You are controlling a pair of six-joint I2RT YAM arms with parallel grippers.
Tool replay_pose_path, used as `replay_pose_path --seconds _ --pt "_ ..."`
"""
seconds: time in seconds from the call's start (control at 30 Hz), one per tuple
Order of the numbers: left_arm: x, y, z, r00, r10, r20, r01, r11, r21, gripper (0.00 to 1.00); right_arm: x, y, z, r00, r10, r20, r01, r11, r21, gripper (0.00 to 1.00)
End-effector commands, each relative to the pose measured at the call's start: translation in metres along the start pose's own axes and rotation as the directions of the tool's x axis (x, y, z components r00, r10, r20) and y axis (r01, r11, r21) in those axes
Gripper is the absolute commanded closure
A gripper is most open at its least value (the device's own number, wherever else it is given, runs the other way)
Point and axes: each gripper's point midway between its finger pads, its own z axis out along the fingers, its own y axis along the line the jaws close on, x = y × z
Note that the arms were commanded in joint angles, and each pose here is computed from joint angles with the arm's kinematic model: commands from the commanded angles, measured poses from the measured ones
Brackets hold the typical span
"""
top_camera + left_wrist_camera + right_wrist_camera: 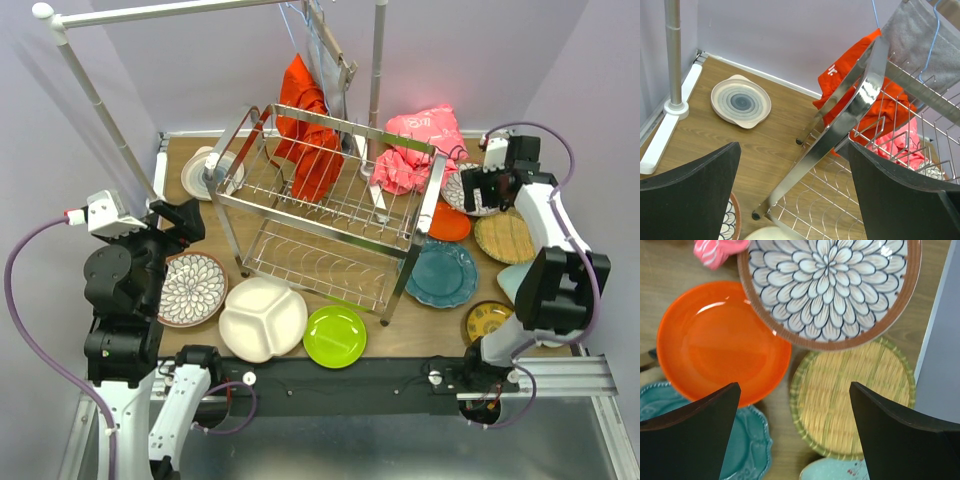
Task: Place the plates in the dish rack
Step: Grab a plate with the right arm
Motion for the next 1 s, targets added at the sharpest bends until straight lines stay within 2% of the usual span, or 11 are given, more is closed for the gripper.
replay_pose_path --seconds 0.0,0.13,0.37,0.7,0.97 --pt "-0.001 0.004 -0.003 1.000 -0.006 0.029 0.006 1.000 -0.011 0.02 -0.014 0.001 0.026 1.000 -0.002 -0.003 0.001 0.994 -0.105 0.00" --pt "0.001 0.006 -0.003 1.000 -0.011 0.027 0.011 1.000 -0.020 0.01 -0.017 0.001 0.063 0.999 -0.020 -0.037 0.014 0.987 -0.159 0.00" --pt "-0.002 0.007 -0.001 0.999 -0.012 0.031 0.013 0.999 -0.035 0.01 -0.025 0.012 0.092 0.995 -0.092 -0.022 0.085 0.969 -0.234 0.01" --pt "-0.004 0.009 -0.002 0.999 -0.030 0.044 0.033 0.998 -0.049 0.02 -0.014 0.036 0.123 0.979 -0.192 -0.063 0.168 0.948 -0.271 0.13" --pt "-0.005 0.008 0.000 0.999 -0.033 0.041 0.035 0.998 -0.047 0.01 -0.007 0.026 0.146 0.972 -0.208 -0.112 0.183 0.963 -0.200 0.27"
